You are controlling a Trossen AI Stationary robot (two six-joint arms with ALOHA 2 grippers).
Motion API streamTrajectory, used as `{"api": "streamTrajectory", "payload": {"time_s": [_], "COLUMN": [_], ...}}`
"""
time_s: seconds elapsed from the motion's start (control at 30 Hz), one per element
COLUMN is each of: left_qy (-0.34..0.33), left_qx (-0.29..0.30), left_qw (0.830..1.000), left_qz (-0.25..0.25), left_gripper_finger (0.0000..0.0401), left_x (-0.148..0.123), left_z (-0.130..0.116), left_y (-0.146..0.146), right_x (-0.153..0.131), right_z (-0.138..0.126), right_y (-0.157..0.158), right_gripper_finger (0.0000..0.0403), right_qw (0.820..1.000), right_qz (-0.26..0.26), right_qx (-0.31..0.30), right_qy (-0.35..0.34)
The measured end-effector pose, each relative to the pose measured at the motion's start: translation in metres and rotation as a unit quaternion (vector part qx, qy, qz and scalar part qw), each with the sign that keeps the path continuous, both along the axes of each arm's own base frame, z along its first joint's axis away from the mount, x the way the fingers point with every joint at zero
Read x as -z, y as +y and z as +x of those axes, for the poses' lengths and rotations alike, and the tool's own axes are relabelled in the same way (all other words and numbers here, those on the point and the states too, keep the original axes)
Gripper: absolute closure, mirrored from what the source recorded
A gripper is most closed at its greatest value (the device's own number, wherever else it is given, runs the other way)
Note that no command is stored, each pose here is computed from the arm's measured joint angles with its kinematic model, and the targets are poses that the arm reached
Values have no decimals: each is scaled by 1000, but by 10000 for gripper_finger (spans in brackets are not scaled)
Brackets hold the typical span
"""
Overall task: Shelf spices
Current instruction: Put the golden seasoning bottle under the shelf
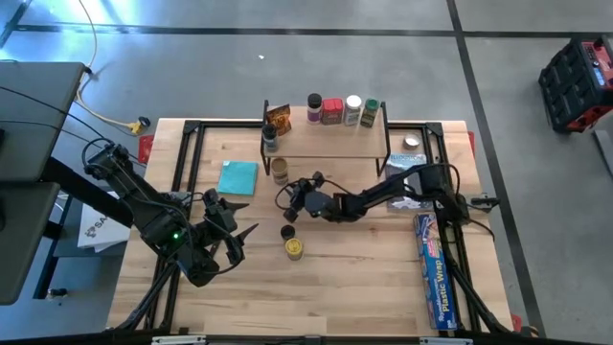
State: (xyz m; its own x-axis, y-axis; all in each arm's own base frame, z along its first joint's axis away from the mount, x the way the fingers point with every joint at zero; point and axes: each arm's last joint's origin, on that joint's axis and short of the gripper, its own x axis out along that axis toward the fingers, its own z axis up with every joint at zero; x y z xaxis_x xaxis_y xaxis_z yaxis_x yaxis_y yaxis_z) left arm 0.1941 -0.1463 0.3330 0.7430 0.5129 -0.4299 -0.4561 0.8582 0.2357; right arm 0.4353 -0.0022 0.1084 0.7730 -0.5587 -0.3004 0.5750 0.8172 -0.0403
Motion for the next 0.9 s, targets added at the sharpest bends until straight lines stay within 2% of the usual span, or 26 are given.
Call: {"api": "streamTrajectory", "payload": {"time_s": [0.13, 0.3, 0.7, 0.9], "left_qy": [1, 10, 19, 19], "left_qx": [0, 7, 13, 13], "left_qw": [1000, 1000, 1000, 1000], "left_qz": [0, -5, -12, -12], "left_gripper_finger": [142, 142, 142, 142], "left_x": [0, 1, 1, 1], "left_z": [0, 0, 0, 0], "left_y": [0, 0, -1, -1], "right_x": [5, 9, 17, 11], "right_z": [11, 27, 61, 66], "right_y": [-9, -18, -43, -48], "right_gripper_finger": [328, 328, 328, 328], "right_qw": [1000, 1000, 996, 994], "right_qz": [19, 19, -25, -45], "right_qx": [-11, -7, 11, 20], "right_qy": [-11, 10, 86, 102]}}
